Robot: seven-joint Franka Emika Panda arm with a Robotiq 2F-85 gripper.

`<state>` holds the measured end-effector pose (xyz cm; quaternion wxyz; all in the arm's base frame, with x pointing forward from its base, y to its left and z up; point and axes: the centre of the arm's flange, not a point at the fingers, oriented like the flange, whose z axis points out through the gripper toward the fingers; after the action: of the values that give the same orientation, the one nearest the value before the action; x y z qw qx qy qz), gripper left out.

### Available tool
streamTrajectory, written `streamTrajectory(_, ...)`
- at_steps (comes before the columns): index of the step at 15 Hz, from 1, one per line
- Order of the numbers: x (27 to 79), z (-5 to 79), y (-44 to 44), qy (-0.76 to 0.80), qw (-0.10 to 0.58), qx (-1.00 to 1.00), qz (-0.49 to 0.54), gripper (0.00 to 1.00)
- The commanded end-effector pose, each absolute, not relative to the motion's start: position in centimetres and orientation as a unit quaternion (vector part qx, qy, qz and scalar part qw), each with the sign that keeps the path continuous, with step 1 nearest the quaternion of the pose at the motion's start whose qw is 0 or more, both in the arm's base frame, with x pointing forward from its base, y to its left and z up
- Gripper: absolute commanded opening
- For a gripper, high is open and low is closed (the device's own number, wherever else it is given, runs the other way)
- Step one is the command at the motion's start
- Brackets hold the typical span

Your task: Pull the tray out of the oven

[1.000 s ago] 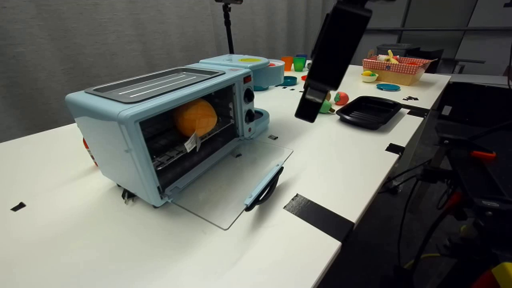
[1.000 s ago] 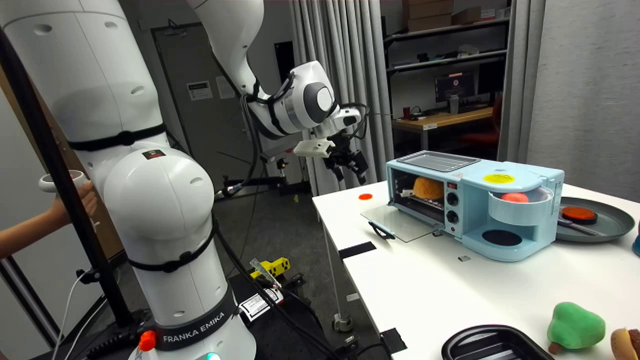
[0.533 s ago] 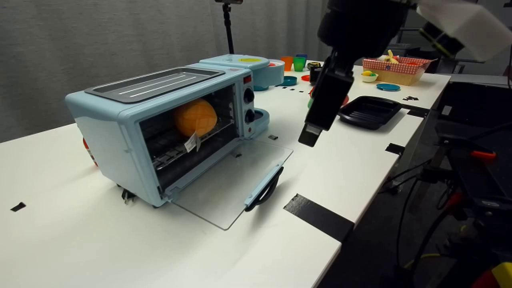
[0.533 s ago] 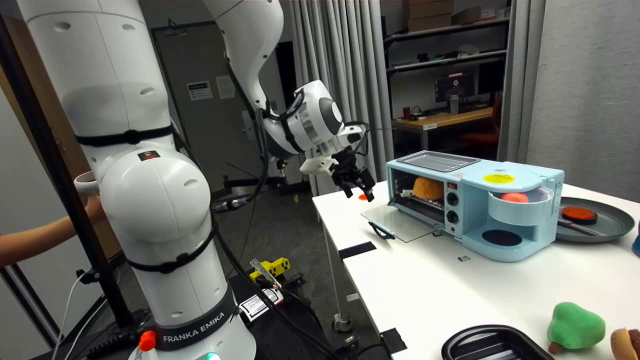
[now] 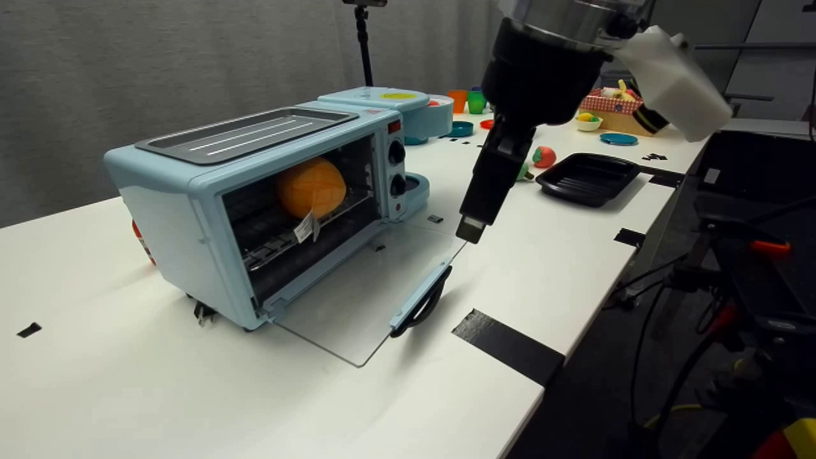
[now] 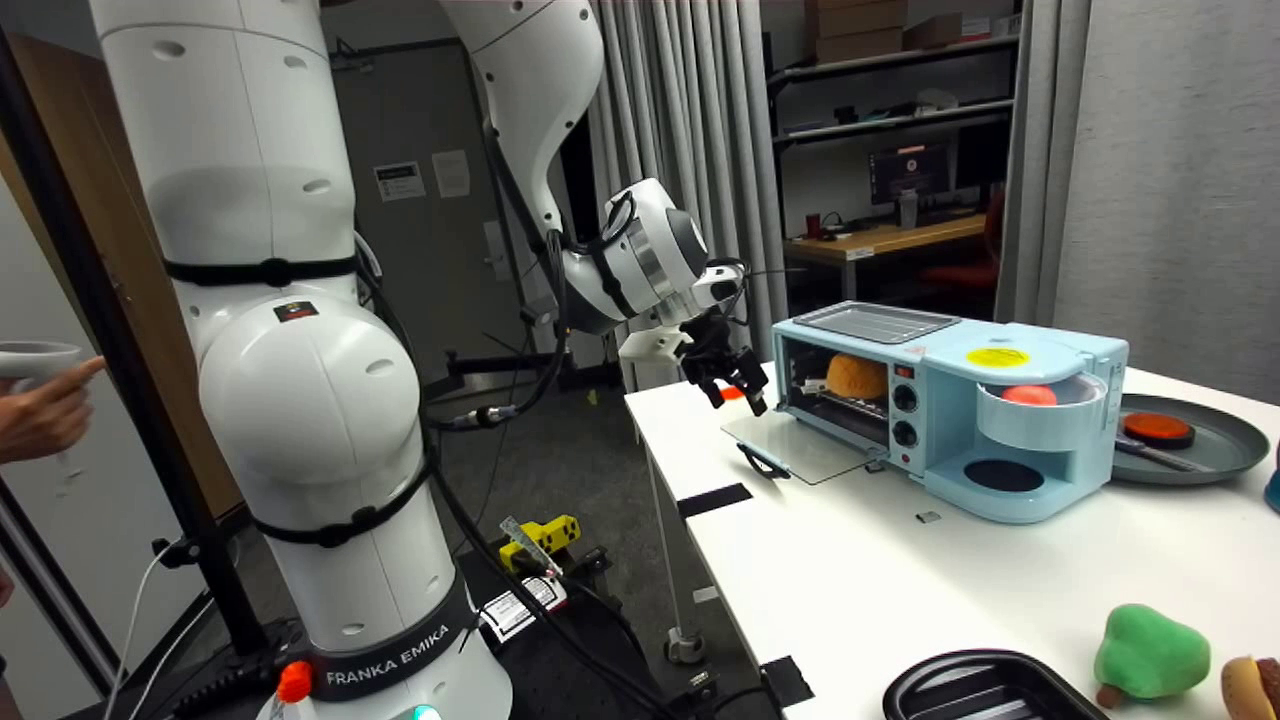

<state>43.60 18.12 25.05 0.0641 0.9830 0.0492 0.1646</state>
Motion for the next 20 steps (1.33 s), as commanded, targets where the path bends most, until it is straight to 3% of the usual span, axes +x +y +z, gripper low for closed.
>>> streamTrajectory(1, 43.6, 25.1, 18.1, 0.049, 0.064, 0.983, 0.165, 1.00)
streamTrajectory(7, 44.5, 24.7, 18.7, 0.047, 0.060, 0.981, 0.180, 1.00)
streamTrajectory(20, 52.3, 21.7, 22.6, -0.045, -0.006, 0.973, 0.227, 1.00)
